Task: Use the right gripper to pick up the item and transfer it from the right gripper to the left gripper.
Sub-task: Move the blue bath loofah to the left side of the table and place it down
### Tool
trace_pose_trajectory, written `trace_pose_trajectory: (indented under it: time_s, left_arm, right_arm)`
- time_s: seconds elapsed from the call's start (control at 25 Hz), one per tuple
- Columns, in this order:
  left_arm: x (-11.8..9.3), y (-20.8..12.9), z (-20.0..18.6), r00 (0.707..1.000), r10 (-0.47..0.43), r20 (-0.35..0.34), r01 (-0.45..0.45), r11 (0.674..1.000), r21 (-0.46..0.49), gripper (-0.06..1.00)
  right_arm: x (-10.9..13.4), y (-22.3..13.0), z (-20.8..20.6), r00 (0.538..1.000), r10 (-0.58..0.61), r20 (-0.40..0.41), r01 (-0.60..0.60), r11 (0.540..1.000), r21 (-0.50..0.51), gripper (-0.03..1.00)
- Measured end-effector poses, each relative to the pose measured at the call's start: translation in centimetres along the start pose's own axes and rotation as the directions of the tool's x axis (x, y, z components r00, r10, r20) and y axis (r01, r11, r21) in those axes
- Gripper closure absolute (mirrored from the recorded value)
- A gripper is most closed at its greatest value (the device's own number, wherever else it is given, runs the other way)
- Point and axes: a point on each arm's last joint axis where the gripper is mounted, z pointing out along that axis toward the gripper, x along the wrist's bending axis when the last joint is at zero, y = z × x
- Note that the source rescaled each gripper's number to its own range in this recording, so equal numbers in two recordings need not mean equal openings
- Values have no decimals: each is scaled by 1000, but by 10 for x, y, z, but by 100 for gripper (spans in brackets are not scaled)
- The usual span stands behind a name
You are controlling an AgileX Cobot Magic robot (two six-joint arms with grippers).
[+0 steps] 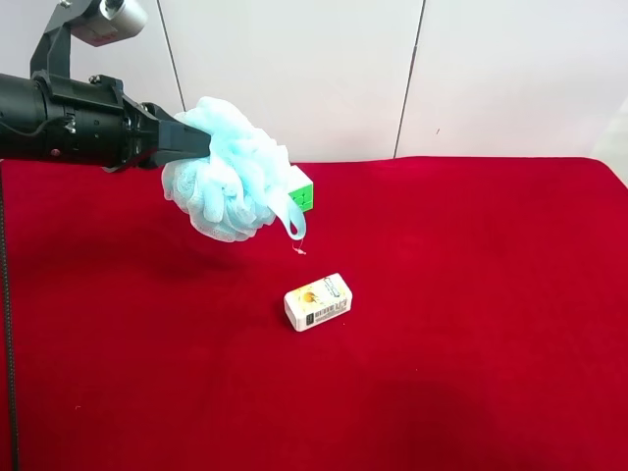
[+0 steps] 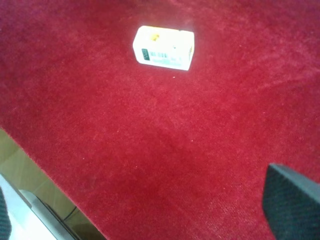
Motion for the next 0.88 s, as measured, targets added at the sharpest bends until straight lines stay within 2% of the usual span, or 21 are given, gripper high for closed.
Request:
trace_pose_trajectory:
  time_s: [0.2, 0.32, 0.44, 0.56, 0.68, 0.88]
  left_arm:
    - [0, 0, 0, 1000, 1, 0, -1, 1000, 0, 94]
    - [0, 0, 0, 1000, 1, 0, -1, 1000, 0, 94]
    - [0, 0, 0, 1000, 1, 0, -1, 1000, 0, 94]
    - [0, 0, 0, 1000, 1, 0, -1, 1000, 0, 94]
    - [0, 0, 0, 1000, 1, 0, -1, 1000, 0, 94]
    - [0, -1, 0, 1000, 23, -1, -23, 1000, 10, 94]
  right_arm:
    - [0, 0, -1, 1000, 14, 18, -14, 1000, -11, -3]
    - [0, -3, -5, 992, 73, 105, -68, 996, -59, -3]
    - [1, -5, -8, 965, 150, 216, -130, 986, -103, -3]
    - [2, -5, -7, 915, 232, 331, -199, 971, -132, -3]
    - [2, -4, -7, 842, 309, 443, -260, 951, -170, -3]
    - [2, -4, -6, 726, 394, 564, -324, 919, -224, -3]
